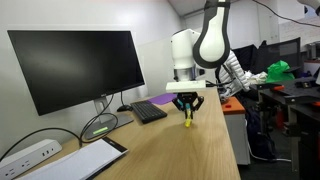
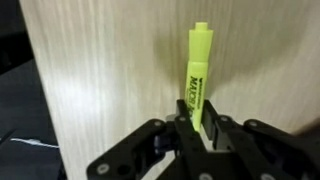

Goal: Pick the marker and put it in the cup

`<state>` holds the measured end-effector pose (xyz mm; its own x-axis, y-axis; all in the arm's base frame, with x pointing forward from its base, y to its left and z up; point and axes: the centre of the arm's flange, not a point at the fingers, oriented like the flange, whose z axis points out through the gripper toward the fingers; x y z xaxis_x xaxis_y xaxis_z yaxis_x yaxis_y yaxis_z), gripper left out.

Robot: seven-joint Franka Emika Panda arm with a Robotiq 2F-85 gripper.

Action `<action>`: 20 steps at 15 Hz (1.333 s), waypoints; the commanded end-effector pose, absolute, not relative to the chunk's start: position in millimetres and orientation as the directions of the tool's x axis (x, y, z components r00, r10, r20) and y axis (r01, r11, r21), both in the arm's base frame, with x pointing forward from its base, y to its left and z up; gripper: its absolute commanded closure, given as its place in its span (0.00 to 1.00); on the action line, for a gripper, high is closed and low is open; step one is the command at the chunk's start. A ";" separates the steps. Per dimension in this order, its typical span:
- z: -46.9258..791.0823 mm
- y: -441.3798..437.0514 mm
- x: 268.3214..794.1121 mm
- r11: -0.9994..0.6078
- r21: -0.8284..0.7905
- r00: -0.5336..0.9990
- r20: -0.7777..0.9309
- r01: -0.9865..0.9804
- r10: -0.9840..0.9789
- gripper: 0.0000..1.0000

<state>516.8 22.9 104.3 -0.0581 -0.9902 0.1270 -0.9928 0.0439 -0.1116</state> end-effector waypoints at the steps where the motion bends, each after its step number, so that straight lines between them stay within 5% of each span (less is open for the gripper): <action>1: 145.2 11.8 518.2 0.036 -0.251 -0.097 0.233 -0.967 -0.968 0.95; 9: 203.6 25.9 538.0 -0.130 -0.295 -0.078 0.600 -0.947 -0.796 0.95; 20: 203.0 62.0 546.4 -0.059 -0.320 -0.256 0.843 -0.946 -0.473 0.95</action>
